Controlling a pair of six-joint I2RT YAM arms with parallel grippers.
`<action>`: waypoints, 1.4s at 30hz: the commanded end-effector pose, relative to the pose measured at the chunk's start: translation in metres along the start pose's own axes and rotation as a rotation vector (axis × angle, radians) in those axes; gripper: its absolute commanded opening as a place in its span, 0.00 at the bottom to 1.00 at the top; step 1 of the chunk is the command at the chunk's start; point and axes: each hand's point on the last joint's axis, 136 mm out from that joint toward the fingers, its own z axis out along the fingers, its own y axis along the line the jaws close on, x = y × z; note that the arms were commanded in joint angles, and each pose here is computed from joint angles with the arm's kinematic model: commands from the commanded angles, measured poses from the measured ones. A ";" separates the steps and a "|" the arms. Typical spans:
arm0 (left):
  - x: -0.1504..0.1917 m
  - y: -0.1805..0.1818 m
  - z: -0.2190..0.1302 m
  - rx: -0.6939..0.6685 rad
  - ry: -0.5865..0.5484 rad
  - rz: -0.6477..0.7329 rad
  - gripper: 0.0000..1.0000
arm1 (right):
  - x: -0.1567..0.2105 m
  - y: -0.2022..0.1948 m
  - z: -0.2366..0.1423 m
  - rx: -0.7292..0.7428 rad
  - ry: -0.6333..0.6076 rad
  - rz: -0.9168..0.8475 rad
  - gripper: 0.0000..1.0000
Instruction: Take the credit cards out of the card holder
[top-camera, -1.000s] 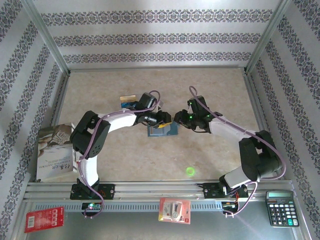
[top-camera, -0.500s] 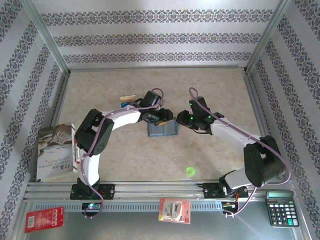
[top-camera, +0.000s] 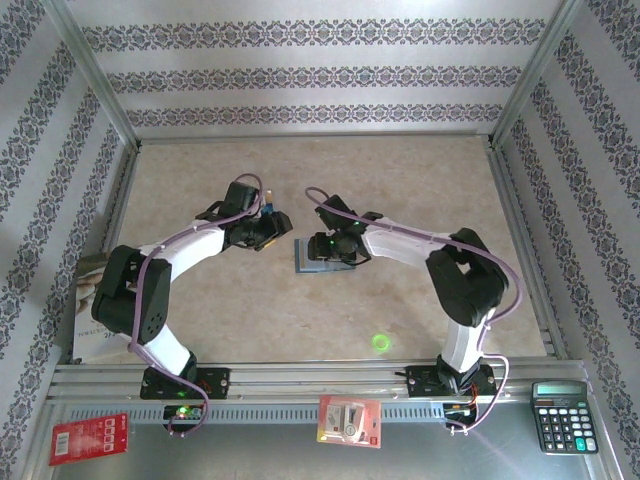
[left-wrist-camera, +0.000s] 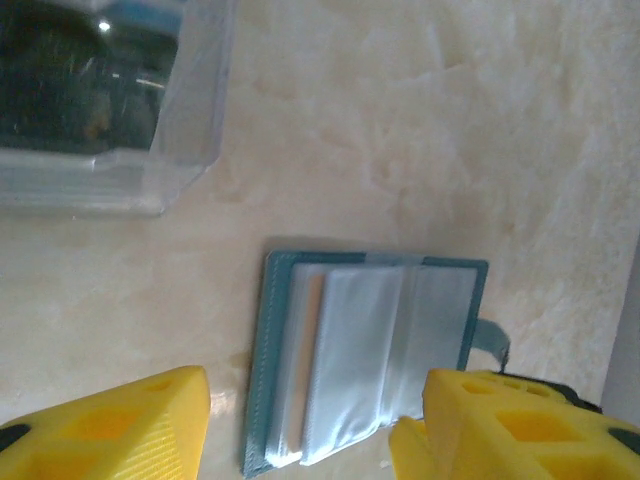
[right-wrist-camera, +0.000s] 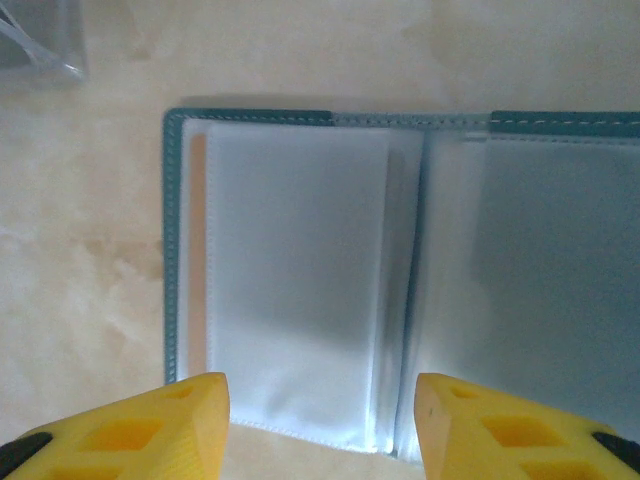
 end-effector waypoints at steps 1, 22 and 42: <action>0.011 0.001 -0.002 0.022 0.040 0.002 0.59 | 0.004 -0.009 0.003 0.103 0.037 -0.061 0.53; 0.053 -0.026 0.041 0.091 0.209 0.052 0.37 | 0.033 -0.052 0.039 0.183 0.176 0.006 0.27; 0.068 -0.026 0.057 0.056 0.250 0.067 0.31 | 0.032 -0.050 0.040 0.144 0.170 0.020 0.24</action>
